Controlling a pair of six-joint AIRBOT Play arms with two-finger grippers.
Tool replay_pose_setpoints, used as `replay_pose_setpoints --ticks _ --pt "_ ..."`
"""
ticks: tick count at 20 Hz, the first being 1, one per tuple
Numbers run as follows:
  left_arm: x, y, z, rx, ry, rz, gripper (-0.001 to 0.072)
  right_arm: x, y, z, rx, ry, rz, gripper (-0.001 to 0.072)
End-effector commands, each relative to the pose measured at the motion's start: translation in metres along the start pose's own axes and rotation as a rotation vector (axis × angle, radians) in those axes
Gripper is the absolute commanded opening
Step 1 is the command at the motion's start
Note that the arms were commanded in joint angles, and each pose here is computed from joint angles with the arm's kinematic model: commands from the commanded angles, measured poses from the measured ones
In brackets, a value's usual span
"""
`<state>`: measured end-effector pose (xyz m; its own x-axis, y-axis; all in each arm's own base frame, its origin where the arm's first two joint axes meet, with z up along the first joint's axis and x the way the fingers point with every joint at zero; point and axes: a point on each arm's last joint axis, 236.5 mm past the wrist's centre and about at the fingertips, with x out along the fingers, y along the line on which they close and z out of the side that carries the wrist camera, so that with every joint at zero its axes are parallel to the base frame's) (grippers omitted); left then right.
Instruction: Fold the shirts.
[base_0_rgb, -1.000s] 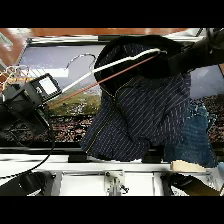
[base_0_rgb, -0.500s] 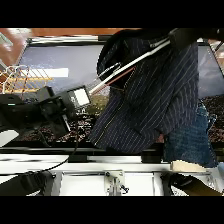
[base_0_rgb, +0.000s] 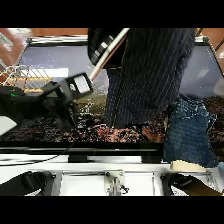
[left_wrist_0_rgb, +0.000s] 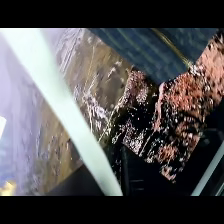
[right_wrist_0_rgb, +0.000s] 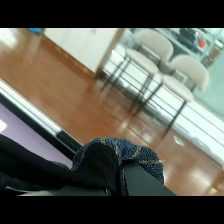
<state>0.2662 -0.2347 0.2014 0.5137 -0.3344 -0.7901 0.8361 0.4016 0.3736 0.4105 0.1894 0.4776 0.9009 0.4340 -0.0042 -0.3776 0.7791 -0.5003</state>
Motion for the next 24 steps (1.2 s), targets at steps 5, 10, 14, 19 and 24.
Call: replay_pose_setpoints --ticks 5,10,14,19,24 --pt "-0.02 0.03 -0.057 -0.236 0.103 -0.009 0.0052 -0.004 0.036 -0.005 0.102 0.03 0.15 0.0117" --pt "-0.025 0.024 -0.063 -0.22 0.116 -0.03 0.0052 -0.01 0.058 -0.028 0.143 0.138 0.24 0.0117" --pt "-0.046 0.021 -0.093 -0.207 0.211 -0.006 0.0052 -0.012 0.067 -0.029 0.174 0.151 0.277 0.0116" --pt "-0.045 0.021 -0.092 -0.174 0.206 -0.012 0.0053 -0.022 0.101 -0.002 0.295 0.075 0.434 0.0116" --pt "-0.038 -0.01 -0.07 -0.11 0.152 -0.138 0.0053 -0.021 0.097 -0.006 0.288 0.088 0.417 0.0116"
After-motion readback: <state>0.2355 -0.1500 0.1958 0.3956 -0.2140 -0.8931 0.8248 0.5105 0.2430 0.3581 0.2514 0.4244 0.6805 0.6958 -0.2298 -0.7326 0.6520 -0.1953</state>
